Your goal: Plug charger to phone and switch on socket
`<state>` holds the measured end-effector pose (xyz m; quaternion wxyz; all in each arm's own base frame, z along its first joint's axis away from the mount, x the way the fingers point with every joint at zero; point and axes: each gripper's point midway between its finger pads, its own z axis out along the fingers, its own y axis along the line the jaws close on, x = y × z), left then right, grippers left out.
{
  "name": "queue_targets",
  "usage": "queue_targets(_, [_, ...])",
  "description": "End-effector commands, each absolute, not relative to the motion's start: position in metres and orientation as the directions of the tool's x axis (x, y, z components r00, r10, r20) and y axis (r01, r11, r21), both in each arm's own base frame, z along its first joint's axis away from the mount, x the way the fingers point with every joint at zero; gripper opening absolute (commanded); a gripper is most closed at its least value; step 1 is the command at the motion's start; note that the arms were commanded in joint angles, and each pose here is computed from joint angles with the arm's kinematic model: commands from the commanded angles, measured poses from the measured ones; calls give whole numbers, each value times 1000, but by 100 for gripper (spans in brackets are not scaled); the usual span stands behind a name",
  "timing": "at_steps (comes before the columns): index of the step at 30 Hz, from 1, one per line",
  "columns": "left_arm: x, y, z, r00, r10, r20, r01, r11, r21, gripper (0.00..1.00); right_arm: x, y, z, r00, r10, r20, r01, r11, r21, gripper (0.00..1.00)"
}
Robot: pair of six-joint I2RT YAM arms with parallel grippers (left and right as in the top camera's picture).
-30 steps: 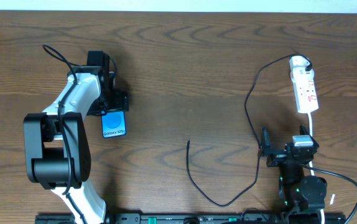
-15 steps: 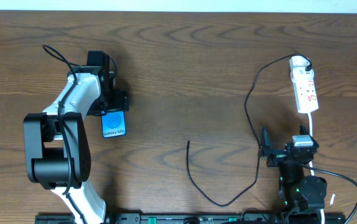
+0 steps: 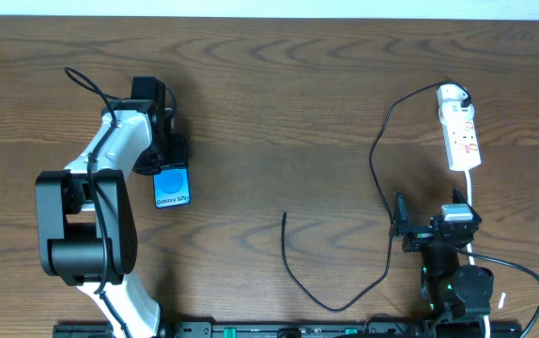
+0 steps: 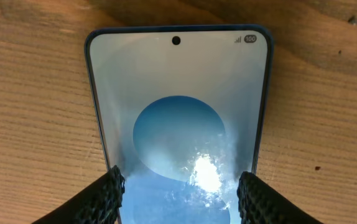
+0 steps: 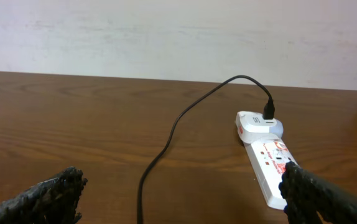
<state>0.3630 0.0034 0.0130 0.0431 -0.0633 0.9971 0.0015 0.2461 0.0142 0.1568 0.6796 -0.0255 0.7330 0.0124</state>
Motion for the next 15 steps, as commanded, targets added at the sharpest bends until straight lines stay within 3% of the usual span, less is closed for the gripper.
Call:
queue_targets(1, [359, 4, 6, -989, -132, -63, -132, 991, -1, 72, 246, 16, 156, -74, -25, -997, -62, 998, -20, 99])
queue_targets(4, [359, 4, 6, -989, -132, -64, -132, 991, -1, 94, 246, 16, 156, -74, -25, -997, -62, 998, -20, 99])
queue_targets(5, [359, 4, 6, -989, -132, -64, -132, 991, -1, 96, 246, 16, 156, -74, -25, -997, -62, 998, -20, 99])
queue_targets(15, [359, 4, 6, -989, -132, -64, -132, 991, -1, 97, 246, 16, 156, -74, -25, -997, -62, 998, -20, 99])
